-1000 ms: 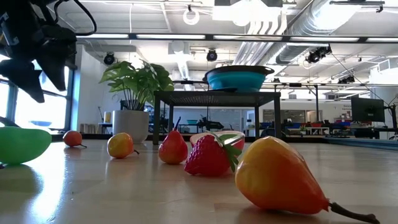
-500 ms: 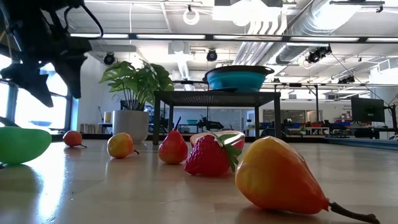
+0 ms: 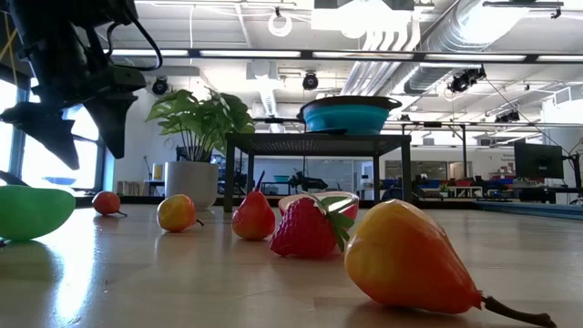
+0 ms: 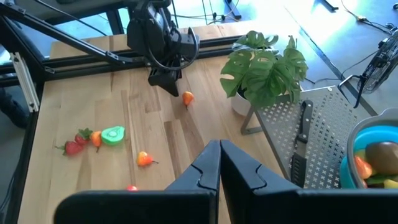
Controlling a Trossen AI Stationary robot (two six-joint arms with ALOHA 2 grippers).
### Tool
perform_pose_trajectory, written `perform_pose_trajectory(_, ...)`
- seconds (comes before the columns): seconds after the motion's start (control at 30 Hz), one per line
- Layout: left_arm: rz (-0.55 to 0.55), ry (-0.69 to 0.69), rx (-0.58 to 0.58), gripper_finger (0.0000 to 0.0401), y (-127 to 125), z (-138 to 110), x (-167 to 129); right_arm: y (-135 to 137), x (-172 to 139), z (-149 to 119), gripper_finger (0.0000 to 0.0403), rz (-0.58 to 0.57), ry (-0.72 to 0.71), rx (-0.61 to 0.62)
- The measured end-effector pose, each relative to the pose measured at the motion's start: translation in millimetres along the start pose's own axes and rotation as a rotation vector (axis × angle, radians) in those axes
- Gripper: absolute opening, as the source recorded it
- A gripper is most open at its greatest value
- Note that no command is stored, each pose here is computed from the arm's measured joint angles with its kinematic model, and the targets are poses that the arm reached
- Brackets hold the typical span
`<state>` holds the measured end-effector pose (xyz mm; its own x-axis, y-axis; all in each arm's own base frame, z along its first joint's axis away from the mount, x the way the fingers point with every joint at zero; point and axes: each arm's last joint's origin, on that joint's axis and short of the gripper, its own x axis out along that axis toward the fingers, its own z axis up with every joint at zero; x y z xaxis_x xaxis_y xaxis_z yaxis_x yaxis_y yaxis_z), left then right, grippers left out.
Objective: Pick & Place Fruit
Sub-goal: Put the yellow pear in the blue bowl on the shelf
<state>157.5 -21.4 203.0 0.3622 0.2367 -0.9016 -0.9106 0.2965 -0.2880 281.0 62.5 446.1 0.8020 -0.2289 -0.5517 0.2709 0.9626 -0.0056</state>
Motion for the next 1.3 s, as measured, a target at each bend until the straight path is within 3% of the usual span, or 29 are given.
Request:
perform_pose_trajectory(0.27,-0.065,0.038,-0.027,0.0365,5,-8,20,0,0,1,0.0003,0.004,-0.011,0.038)
perform_pose_trajectory(0.43,-0.016,0.052,-0.065,0.0365,17,-14,31,0,0,1,0.0003,0.004,-0.011,0.039)
perform_pose_trajectory(1.03,-0.013,0.058,-0.001,0.0365,19,-14,33,-10,5,7,0.0003,-0.026,-0.04,0.074)
perform_pose_trajectory(1.3,0.027,-0.027,-0.097,0.0365,22,3,39,-10,5,7,0.0003,-0.024,-0.042,0.066)
